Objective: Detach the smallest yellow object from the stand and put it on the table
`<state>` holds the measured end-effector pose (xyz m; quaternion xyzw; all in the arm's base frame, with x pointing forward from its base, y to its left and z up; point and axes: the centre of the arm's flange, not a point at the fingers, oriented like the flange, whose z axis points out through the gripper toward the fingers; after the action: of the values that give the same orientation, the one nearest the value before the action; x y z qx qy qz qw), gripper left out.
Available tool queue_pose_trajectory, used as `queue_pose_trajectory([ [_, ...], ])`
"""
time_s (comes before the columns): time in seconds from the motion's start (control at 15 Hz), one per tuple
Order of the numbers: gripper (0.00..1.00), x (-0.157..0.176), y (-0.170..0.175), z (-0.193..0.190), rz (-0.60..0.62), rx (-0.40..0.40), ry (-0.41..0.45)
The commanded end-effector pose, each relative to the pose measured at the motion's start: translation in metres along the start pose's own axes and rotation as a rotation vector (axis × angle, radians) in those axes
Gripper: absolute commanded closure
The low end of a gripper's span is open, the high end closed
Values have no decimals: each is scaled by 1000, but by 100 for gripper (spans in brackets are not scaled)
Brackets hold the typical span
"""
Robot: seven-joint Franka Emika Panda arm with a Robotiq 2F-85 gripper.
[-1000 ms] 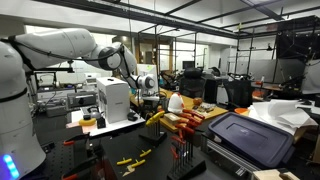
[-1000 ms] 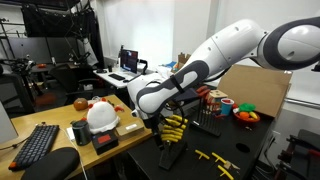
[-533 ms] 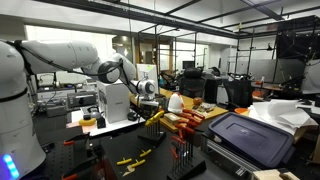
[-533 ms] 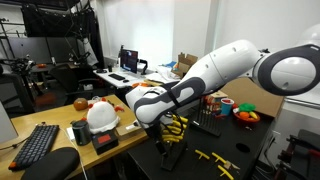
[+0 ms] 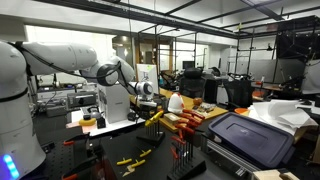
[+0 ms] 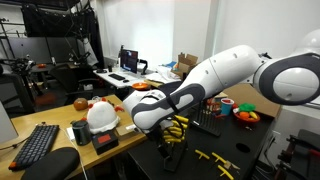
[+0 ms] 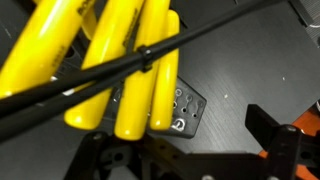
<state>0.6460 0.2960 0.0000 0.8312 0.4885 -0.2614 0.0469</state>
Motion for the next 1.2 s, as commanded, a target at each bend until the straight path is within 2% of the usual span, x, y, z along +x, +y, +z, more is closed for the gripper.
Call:
queue_pose_trajectory([
  [0.0, 0, 28, 22, -8, -9, 29, -116],
  [0.27, 0, 20, 15, 1, -17, 69, -210],
  [0.67, 0, 5, 12, 10, -35, 96, -299],
  [0.87, 0, 2, 7, 4, -78, 82, -288],
  [1.13, 0, 2, -4, -14, -156, 19, -245],
])
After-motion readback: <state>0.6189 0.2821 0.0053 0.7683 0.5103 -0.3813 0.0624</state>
